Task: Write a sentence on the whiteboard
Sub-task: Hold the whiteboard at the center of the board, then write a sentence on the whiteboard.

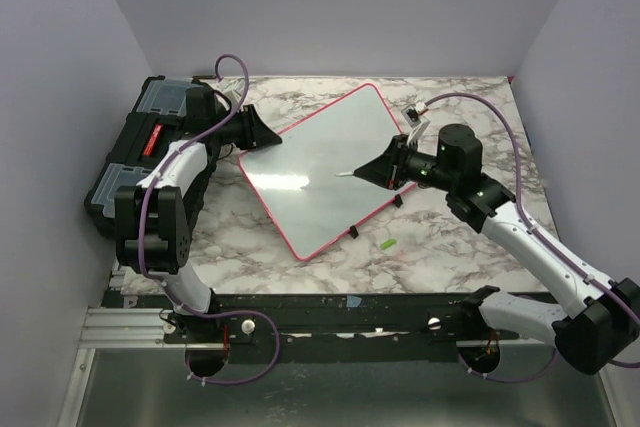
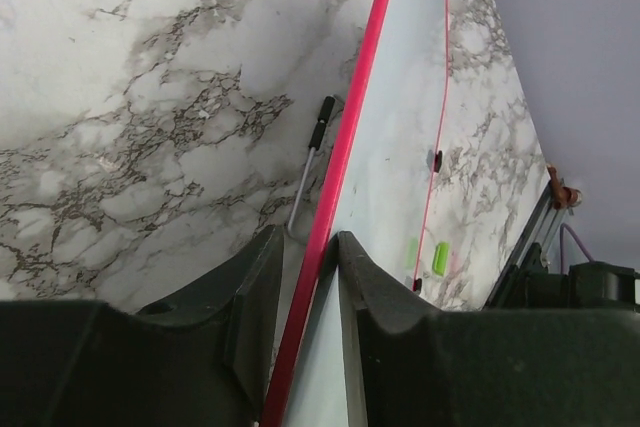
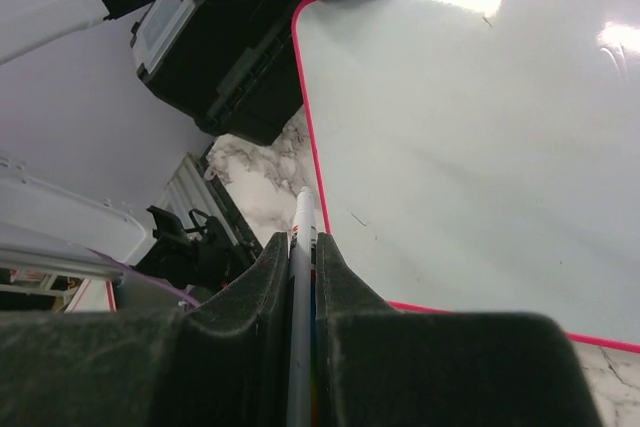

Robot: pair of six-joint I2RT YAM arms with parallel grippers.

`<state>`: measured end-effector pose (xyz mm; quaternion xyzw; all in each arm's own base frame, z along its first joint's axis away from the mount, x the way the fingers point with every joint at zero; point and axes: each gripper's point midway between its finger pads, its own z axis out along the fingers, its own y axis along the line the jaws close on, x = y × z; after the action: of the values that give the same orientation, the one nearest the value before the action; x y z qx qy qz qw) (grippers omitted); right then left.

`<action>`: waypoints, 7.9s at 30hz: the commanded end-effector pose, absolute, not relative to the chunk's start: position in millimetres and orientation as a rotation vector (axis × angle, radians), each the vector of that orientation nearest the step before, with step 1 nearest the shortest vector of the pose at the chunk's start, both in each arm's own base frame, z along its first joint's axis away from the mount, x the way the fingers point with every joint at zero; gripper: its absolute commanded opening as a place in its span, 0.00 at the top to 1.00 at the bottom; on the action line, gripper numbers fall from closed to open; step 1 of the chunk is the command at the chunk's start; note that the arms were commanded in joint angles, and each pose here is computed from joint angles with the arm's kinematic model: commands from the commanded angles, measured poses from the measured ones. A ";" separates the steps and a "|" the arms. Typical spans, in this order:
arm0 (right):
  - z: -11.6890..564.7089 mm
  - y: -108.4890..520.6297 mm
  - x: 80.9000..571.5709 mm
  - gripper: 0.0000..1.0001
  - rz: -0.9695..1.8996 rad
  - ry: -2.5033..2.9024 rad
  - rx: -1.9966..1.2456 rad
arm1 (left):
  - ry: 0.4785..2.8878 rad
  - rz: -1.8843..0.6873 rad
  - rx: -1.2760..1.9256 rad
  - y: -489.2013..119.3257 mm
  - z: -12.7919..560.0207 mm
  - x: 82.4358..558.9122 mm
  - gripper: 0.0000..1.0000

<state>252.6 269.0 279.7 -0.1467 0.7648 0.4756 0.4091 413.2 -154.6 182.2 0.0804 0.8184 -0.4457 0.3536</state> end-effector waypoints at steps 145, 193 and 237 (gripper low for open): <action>203.8 376.0 292.9 0.99 0.525 1.930 -0.466 | 1.847 -0.980 0.521 -181.3 254.3 367.2 1.00; 287.5 360.4 272.2 0.99 0.648 1.860 -0.440 | 1.899 -0.992 0.509 -193.5 259.6 375.0 1.00; 290.3 350.4 304.2 0.99 0.679 1.661 -0.358 | 1.836 -0.893 0.559 -195.0 270.7 353.9 1.00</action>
<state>304.6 341.3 273.4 -0.1568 0.7368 0.2635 0.6026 349.4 -198.2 253.8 0.2114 0.7793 -0.3890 0.4435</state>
